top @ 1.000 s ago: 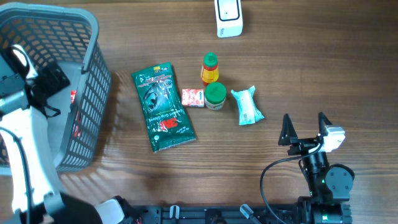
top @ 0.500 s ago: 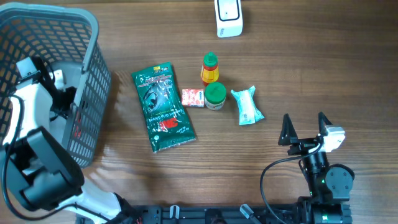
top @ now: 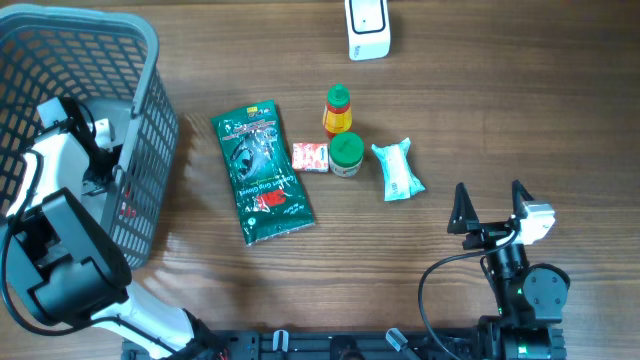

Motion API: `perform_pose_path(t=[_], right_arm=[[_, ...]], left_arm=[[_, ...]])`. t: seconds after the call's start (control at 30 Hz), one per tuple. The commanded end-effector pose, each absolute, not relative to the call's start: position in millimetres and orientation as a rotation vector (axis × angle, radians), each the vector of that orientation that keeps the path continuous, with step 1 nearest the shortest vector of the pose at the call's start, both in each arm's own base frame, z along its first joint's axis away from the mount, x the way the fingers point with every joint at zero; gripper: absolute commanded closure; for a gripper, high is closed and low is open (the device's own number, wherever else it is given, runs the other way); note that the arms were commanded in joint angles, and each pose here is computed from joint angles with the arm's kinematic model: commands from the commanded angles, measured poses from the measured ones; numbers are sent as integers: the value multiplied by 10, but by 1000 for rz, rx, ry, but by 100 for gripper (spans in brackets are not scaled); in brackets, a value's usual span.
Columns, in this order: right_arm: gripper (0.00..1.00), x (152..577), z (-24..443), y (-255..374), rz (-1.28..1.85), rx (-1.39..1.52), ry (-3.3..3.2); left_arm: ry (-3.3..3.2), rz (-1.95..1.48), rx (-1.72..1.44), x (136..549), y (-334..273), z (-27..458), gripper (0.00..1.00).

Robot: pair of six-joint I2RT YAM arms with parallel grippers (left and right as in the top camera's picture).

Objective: Scan the item barcode
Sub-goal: 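Reach into the basket and grasp the red Nescafe 3in1 stick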

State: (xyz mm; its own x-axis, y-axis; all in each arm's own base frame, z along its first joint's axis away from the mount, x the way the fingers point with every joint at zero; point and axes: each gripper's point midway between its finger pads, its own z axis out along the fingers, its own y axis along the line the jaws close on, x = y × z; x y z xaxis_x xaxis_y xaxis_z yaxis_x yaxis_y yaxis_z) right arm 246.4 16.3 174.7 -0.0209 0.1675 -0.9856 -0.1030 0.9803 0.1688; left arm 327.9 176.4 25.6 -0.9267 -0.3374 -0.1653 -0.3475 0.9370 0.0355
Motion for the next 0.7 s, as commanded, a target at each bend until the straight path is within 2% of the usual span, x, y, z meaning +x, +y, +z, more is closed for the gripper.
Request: perform_pose_path(t=[0.0,0.17,0.4,0.67], right_arm=[[0,2461,1767,161,205,44,1566],[0,2461,1766,161,205,44,1567],[0,2461,1767,161,205,44,1566],[0,2461,1767,161,205,43,1566]], left_arm=[[3000,78,-540,3128,1733,97,96],[2933,117,-529,3271,1820,441,96],[2624,268,-497,3585,2031,1794,96],[2201,335,-452,3520,1812,3215,96]])
